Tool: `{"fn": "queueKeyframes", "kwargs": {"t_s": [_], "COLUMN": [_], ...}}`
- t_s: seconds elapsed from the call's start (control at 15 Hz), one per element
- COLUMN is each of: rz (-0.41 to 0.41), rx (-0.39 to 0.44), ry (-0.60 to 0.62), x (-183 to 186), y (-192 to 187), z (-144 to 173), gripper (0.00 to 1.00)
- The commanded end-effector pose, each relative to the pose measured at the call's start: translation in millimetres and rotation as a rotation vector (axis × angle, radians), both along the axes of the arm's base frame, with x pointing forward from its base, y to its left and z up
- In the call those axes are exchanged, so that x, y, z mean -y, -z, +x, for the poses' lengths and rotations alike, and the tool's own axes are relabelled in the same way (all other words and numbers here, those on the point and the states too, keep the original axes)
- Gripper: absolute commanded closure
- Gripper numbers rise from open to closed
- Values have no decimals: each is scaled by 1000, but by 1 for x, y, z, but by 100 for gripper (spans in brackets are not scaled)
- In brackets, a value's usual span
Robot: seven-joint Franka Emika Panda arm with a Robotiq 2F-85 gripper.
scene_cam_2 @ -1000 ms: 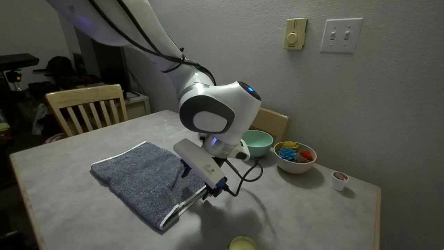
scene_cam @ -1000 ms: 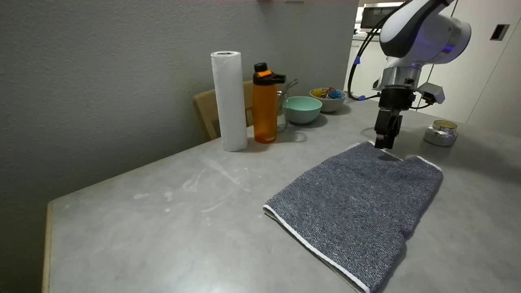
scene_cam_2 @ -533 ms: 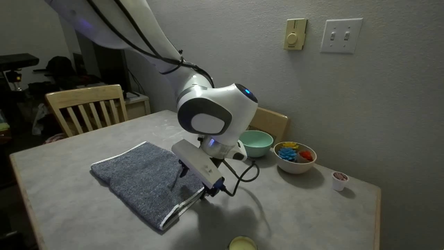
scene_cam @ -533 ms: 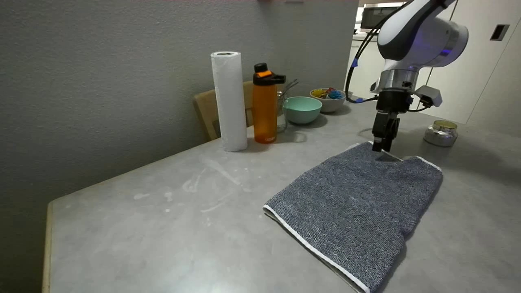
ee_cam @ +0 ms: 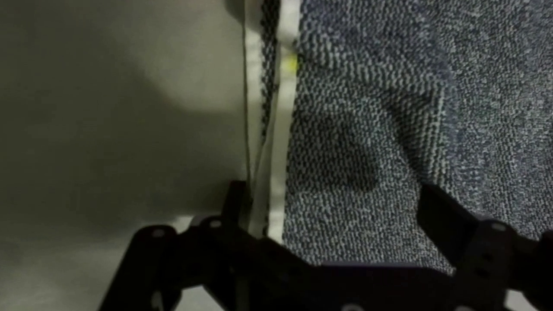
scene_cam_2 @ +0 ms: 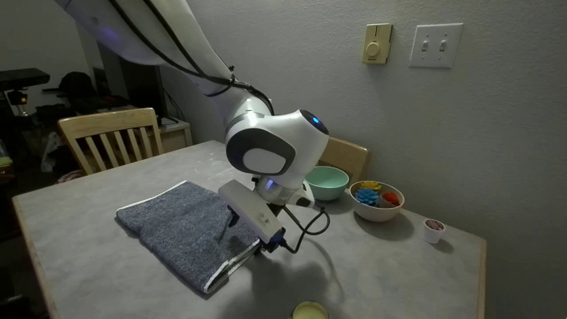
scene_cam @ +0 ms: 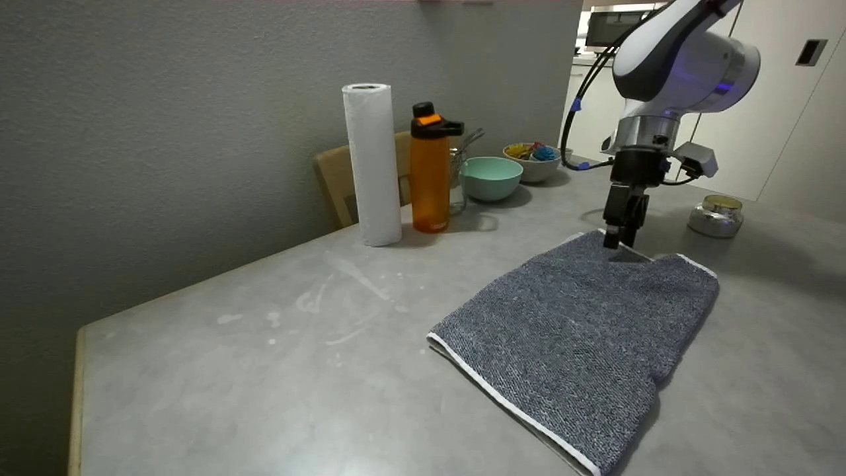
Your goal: Fold the towel once
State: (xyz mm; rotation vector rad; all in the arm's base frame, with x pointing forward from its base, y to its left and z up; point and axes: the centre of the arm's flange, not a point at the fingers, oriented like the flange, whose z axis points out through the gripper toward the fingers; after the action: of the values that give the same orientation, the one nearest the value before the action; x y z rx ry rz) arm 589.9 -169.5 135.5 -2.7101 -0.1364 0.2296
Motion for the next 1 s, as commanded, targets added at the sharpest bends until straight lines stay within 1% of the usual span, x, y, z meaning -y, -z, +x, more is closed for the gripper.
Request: {"fn": "queueKeyframes", "kwargs": {"t_s": [0.0, 0.2, 0.27, 0.33, 0.47, 0.53, 0.87, 0.93], "rz": [76, 107, 110, 105, 100, 99, 100, 89], "rx": [6, 9, 10, 12, 15, 16, 32, 21], "ry": [5, 9, 11, 15, 22, 26, 68, 84], "x": [-8, -12, -12, -11, -9, -8, 5, 8], "y": [21, 24, 24, 24, 22, 22, 11, 10], "z": [-1, -1, -1, -1, -1, -2, -11, -14], "gripper": [0, 0, 10, 26, 40, 48, 82, 90]}}
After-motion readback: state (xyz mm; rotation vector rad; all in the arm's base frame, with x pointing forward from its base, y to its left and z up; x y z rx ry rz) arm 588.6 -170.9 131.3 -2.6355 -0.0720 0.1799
